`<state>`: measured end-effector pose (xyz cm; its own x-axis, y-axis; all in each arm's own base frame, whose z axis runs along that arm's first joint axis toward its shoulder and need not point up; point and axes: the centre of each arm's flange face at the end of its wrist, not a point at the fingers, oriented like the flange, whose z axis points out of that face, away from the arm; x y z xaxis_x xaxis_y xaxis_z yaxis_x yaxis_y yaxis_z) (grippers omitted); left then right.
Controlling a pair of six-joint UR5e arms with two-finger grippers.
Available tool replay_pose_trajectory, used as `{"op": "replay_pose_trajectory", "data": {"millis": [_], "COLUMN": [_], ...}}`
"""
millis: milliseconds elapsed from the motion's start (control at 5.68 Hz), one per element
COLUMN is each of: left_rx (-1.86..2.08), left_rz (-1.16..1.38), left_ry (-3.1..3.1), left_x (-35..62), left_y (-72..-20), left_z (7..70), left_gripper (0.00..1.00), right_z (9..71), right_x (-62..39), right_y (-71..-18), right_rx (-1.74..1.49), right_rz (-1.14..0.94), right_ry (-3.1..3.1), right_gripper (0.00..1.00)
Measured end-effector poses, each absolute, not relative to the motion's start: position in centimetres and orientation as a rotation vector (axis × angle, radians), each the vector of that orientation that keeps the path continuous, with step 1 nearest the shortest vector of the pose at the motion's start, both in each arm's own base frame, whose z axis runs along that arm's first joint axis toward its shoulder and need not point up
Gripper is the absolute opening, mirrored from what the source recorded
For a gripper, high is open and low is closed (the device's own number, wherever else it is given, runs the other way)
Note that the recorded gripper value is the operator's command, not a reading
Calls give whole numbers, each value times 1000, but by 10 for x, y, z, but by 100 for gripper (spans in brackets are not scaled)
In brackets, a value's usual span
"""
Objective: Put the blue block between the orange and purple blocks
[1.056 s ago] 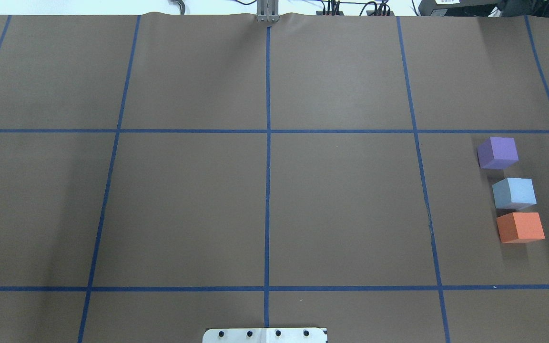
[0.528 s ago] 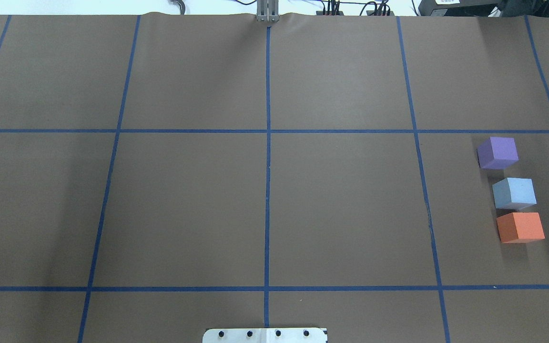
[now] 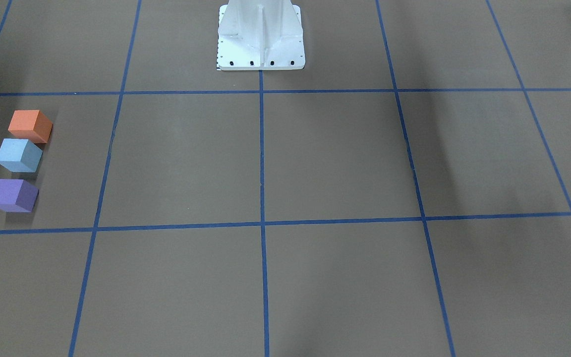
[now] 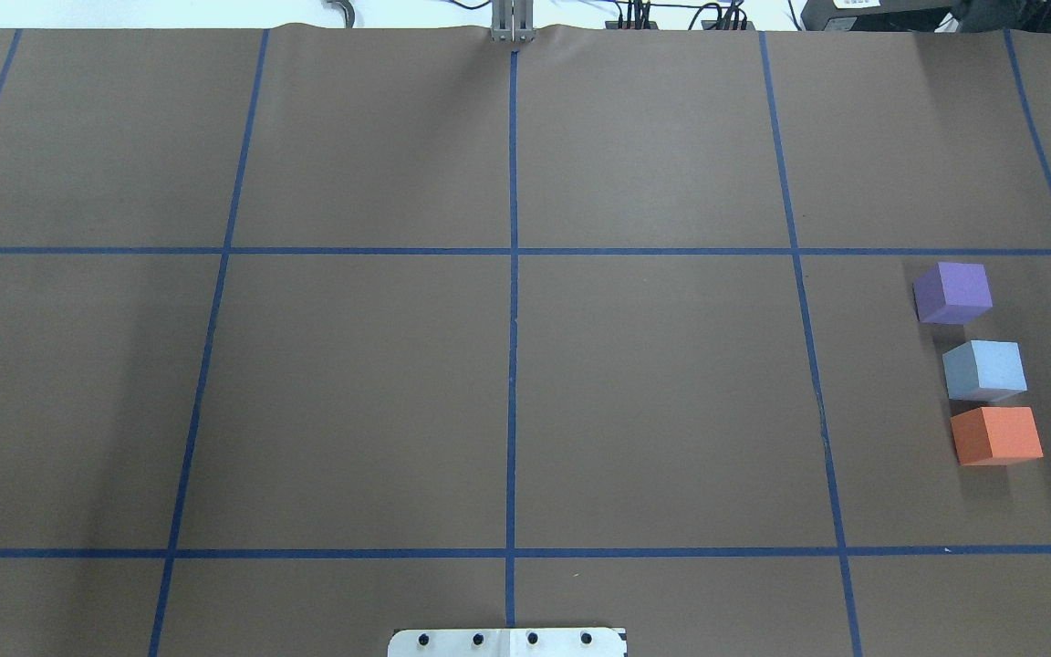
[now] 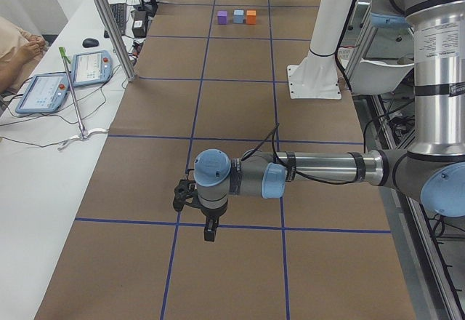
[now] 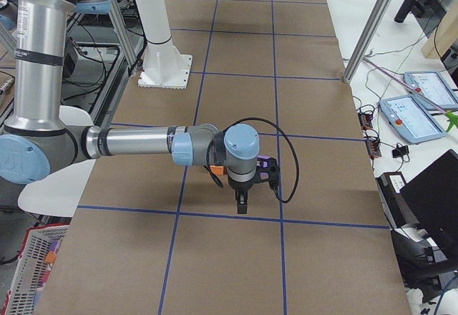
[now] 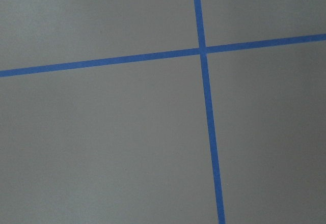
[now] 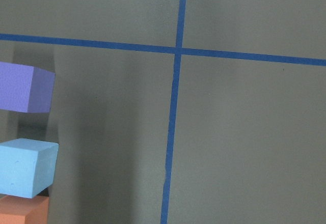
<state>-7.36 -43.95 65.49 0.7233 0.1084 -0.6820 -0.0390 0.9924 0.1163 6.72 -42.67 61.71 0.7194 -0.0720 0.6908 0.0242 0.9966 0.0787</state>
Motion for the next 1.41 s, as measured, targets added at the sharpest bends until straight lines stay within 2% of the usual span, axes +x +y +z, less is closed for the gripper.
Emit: {"op": "replay_pose_trajectory", "data": {"millis": [1407], "left_rx": [96], "left_rz": [83], "left_ry": [758], "left_x": [-73], "left_y": [-440], "left_z": [654], "left_gripper": [100], "right_z": [614], "right_x": [65], "right_y": [-427], "right_rx": [68], "right_rz": [-55], "right_ry": [-801], "right_gripper": [100]}}
